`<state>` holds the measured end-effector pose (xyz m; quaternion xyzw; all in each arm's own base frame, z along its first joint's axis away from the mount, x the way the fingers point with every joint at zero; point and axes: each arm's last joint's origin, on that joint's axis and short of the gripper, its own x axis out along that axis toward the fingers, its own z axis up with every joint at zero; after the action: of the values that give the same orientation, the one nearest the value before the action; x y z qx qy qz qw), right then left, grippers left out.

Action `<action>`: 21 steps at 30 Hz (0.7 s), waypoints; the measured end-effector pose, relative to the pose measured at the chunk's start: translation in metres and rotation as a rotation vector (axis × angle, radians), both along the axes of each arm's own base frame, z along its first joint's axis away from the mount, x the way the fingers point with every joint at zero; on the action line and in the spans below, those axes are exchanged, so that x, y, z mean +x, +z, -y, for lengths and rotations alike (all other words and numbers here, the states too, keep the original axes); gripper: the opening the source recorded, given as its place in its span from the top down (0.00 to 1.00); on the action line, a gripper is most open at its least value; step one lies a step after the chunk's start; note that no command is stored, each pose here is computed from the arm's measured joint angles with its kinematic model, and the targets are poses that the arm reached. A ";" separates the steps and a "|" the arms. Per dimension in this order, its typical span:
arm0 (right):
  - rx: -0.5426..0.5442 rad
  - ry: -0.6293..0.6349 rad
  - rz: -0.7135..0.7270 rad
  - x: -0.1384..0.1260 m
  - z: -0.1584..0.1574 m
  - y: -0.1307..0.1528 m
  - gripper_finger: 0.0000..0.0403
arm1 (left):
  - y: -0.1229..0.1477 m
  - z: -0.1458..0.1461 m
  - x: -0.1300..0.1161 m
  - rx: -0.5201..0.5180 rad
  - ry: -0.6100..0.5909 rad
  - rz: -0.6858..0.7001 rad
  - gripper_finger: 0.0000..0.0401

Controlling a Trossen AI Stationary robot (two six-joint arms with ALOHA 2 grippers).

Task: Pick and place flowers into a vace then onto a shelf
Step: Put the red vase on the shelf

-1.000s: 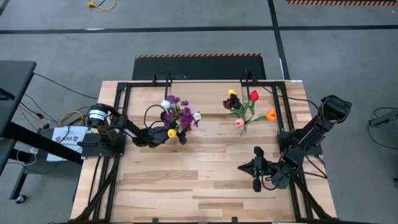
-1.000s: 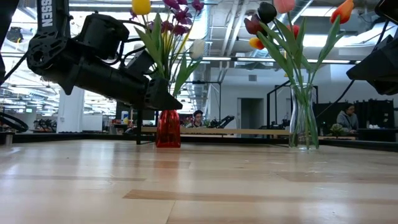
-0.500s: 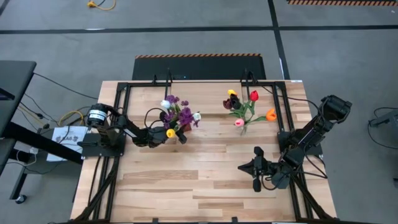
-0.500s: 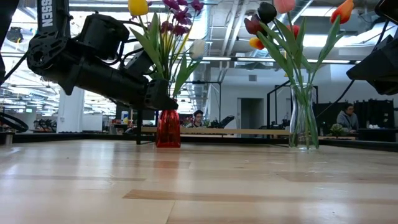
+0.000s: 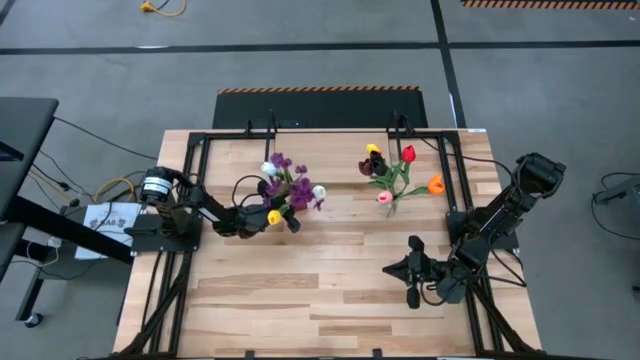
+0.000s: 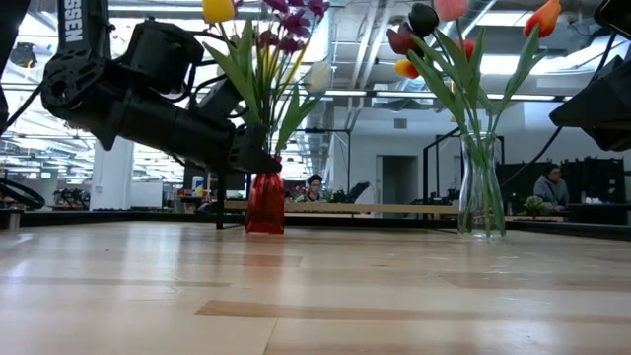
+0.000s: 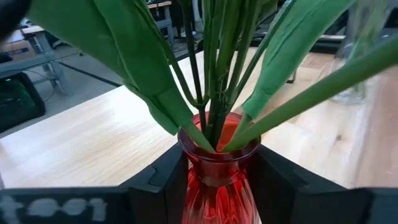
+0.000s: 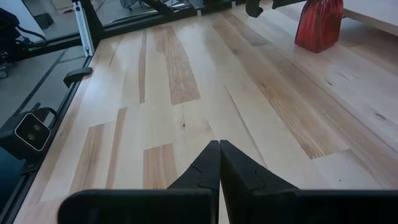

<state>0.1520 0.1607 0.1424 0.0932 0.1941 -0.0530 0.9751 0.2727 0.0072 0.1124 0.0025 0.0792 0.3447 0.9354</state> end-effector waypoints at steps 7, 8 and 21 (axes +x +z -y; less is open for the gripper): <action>0.005 0.009 -0.005 0.000 0.000 0.000 1.00 | 0.017 0.009 -0.001 -0.014 -0.028 0.077 0.68; 0.006 0.009 -0.005 0.000 0.000 0.000 1.00 | 0.020 0.010 -0.002 -0.014 -0.023 0.093 0.68; 0.019 0.012 0.003 0.000 -0.001 0.001 1.00 | 0.075 0.007 -0.022 0.052 0.131 0.155 0.68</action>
<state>0.1525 0.1617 0.1433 0.1015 0.1940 -0.0454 0.9747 0.2504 0.0003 0.1875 -0.0048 -0.0022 0.4060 0.9139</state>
